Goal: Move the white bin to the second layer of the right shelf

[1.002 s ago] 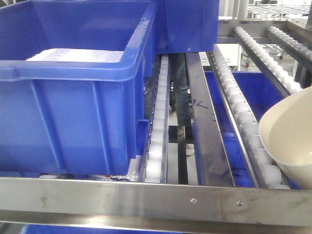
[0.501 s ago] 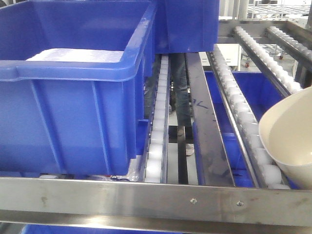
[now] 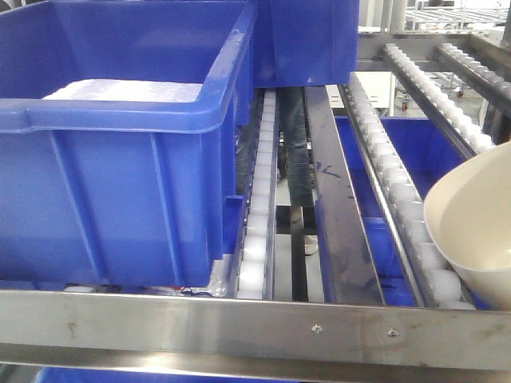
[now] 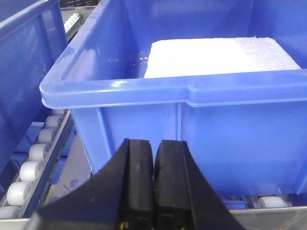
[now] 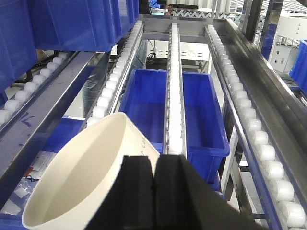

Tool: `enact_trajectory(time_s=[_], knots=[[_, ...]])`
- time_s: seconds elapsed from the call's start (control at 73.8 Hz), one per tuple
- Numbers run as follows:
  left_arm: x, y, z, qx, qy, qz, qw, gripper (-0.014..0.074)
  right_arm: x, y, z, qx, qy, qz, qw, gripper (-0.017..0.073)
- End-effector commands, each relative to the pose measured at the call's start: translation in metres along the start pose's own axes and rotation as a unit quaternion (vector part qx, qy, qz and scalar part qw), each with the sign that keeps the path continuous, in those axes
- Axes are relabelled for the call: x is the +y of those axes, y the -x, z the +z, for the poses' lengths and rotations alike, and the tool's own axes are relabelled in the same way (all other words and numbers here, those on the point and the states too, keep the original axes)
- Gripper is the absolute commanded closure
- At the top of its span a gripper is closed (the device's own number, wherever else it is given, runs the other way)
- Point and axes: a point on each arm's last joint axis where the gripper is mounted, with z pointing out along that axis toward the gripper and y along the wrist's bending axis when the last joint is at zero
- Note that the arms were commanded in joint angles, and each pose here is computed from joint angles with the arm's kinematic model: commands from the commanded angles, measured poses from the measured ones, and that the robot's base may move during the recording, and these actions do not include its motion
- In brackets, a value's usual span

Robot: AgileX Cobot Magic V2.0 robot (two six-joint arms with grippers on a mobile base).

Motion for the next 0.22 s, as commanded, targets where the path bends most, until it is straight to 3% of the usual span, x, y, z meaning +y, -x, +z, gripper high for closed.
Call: enact_trajectory(time_s=[0.0, 0.203], knots=[[-0.0004, -0.0038, 0.001, -0.031, 0.0, -0.003, 1.0, 0.0509, -0.0001, 0.0148, -0.003, -0.062, -0.001, -0.004, 0.998, 0.0536], [-0.0004, -0.0038, 0.001, -0.031, 0.0, -0.003, 1.0, 0.0509, -0.0001, 0.0148, -0.003, -0.062, -0.001, -0.004, 0.998, 0.0536]])
